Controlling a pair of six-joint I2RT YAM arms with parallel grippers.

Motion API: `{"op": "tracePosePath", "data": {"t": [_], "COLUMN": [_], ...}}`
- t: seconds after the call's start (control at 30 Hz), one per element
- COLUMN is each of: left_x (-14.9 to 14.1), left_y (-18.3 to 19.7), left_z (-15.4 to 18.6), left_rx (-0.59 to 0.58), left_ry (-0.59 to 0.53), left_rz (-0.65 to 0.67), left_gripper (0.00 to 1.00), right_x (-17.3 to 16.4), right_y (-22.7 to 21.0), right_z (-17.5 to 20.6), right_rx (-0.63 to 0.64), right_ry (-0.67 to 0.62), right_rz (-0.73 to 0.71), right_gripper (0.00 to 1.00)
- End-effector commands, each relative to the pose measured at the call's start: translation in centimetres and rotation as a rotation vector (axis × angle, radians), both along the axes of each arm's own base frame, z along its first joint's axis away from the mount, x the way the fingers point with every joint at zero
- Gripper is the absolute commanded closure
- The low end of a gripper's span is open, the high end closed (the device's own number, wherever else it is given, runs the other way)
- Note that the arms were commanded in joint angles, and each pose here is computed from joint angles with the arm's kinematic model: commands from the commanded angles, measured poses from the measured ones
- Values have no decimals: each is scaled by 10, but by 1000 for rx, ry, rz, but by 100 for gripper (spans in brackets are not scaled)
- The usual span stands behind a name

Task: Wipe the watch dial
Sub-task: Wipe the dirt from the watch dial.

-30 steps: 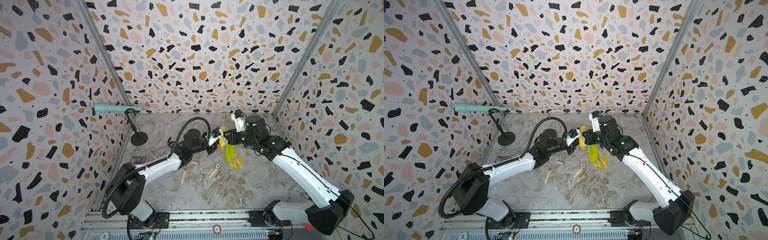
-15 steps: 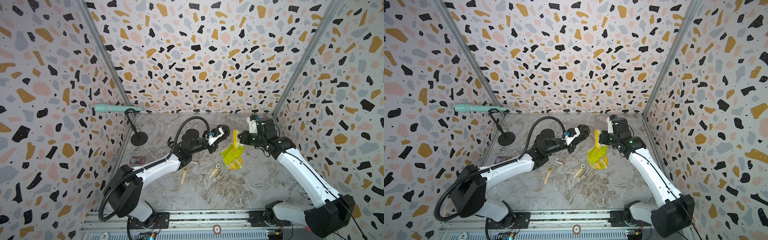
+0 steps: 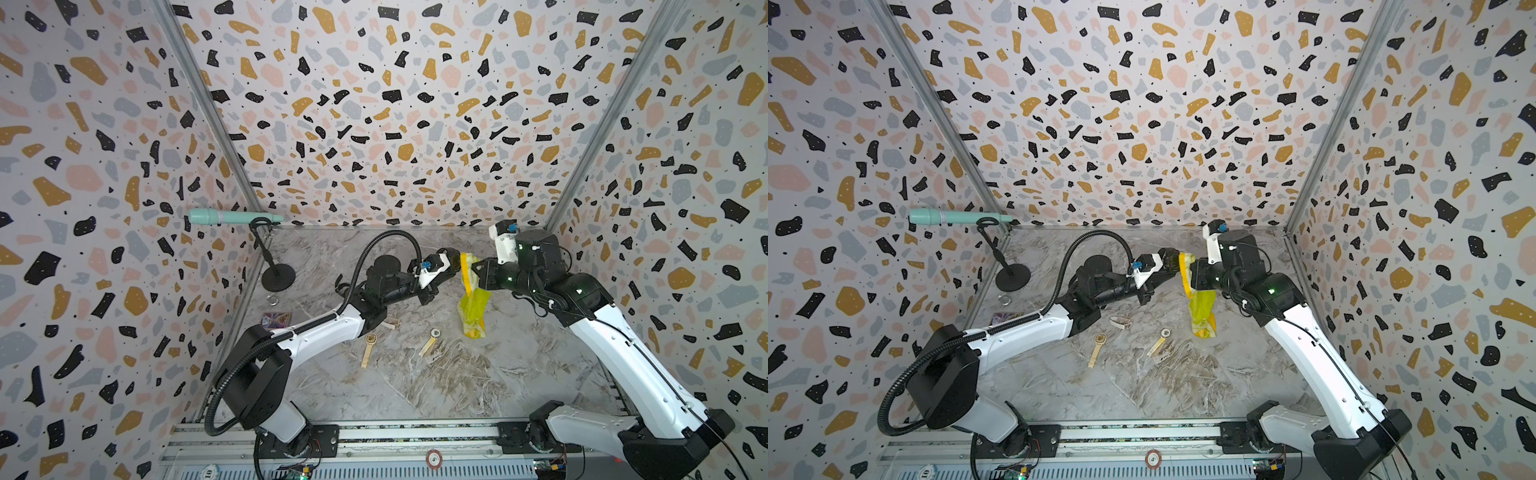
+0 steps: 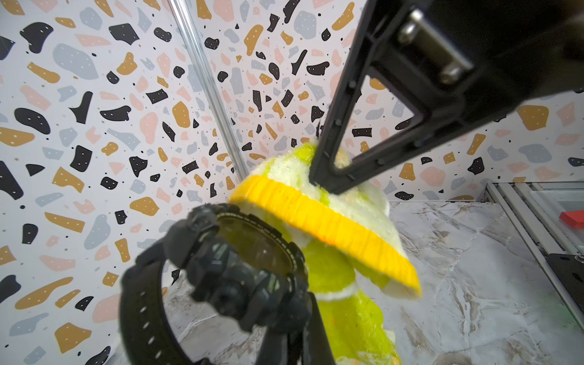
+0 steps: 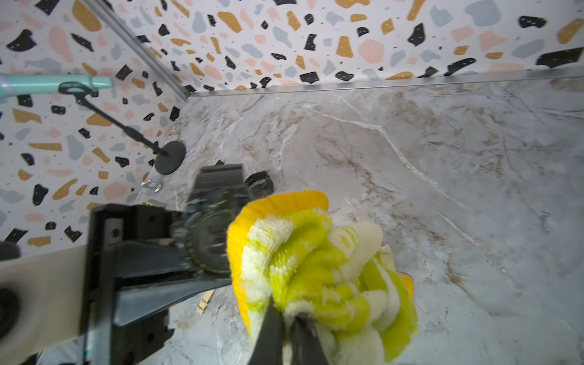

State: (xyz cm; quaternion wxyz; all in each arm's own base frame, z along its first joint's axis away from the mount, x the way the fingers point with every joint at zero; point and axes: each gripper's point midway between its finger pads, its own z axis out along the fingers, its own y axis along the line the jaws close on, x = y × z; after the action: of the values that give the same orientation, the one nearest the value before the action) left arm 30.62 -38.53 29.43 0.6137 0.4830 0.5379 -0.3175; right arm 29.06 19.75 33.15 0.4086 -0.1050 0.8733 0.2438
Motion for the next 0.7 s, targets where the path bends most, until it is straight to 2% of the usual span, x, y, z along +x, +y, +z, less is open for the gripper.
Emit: {"op": "tracePosePath", "data": {"t": [0.0,0.17,0.4,0.53,0.67], "left_x": [-1,-5,-13,-16,-21], "left_y": [-6,-7,-7,-6,-7], "left_z": [29,34,32,36,38], "left_rx": [-66,-79,-81,-93,-105], "left_ry": [-49,-50,-55,-57,-51], "left_rz": [-26,-39,-70,-82,-102], "left_gripper": [100,100,100,100,100], "right_x": [0,2,19,33,44], "right_y": [16,33,40,31,8], "right_z": [18,17,0,-20,-28], "right_rx": [19,41,-10,-34,6], "right_ry": [-57,-62,-29,23,54], "right_rz": [28,65,51,-9,-79], "right_gripper": [100,100,100,100,100]}}
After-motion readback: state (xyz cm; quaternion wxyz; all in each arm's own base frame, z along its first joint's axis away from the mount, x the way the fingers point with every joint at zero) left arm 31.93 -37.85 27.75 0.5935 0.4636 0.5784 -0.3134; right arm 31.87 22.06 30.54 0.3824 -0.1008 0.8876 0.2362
